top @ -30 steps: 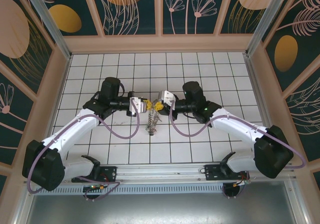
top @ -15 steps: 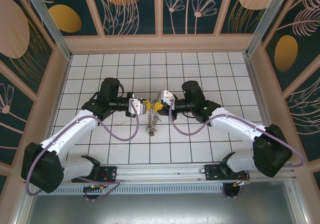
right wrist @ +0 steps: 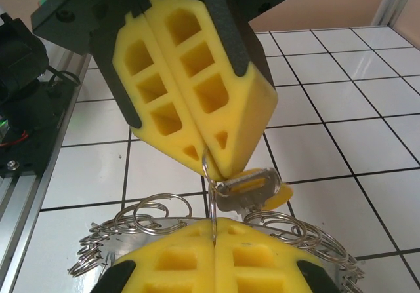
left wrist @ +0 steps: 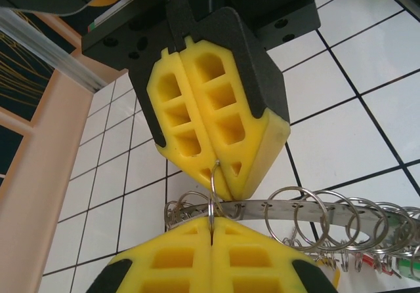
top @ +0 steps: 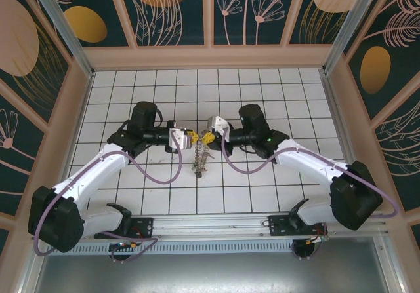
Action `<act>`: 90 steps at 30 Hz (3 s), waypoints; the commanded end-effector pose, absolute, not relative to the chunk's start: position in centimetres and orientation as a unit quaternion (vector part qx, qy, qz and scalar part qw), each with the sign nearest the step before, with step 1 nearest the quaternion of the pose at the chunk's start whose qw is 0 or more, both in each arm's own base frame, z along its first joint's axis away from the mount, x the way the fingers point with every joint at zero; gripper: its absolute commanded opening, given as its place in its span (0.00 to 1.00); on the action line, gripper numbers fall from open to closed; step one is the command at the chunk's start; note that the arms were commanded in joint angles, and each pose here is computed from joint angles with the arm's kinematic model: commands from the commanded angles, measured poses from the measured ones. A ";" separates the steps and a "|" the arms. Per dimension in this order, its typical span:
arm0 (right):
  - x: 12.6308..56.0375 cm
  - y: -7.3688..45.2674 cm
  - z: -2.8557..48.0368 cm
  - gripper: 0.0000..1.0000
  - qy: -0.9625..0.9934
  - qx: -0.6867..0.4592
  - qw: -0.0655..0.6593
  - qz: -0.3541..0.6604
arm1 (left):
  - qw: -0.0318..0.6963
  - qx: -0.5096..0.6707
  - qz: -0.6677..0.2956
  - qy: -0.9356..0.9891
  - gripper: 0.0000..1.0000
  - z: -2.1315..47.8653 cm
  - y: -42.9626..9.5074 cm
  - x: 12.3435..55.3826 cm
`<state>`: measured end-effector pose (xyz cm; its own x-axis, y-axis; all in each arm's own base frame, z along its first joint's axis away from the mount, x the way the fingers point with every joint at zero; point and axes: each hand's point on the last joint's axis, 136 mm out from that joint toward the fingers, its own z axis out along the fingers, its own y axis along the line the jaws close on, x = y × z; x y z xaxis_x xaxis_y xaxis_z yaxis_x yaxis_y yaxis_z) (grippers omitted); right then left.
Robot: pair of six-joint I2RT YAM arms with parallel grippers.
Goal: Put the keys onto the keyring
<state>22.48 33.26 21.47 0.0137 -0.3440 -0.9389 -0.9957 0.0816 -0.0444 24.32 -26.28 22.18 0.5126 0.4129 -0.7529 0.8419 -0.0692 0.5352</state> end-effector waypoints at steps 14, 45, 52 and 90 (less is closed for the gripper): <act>23.6 32.9 26.2 0.00 0.556 -0.533 0.484 0.416 | 0.496 0.724 -0.227 0.422 0.00 20.9 -26.5 22.9; 23.4 33.1 27.2 0.00 0.543 -0.493 0.526 0.431 | 0.524 0.661 -0.305 0.442 0.31 23.5 -27.8 22.5; 23.4 32.8 27.8 0.00 0.540 -0.488 0.541 0.421 | 0.513 0.655 -0.214 0.512 0.33 22.2 -25.7 24.5; 23.5 33.9 27.9 0.00 0.526 -0.510 0.556 0.392 | 0.494 0.582 -0.368 0.531 0.24 25.5 -26.7 25.0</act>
<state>23.58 33.33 25.25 0.0539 -0.1510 -0.9871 -0.9796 0.1835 -0.0816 25.49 -26.56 25.08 0.1240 0.2579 -0.9582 0.9844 0.0896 0.1515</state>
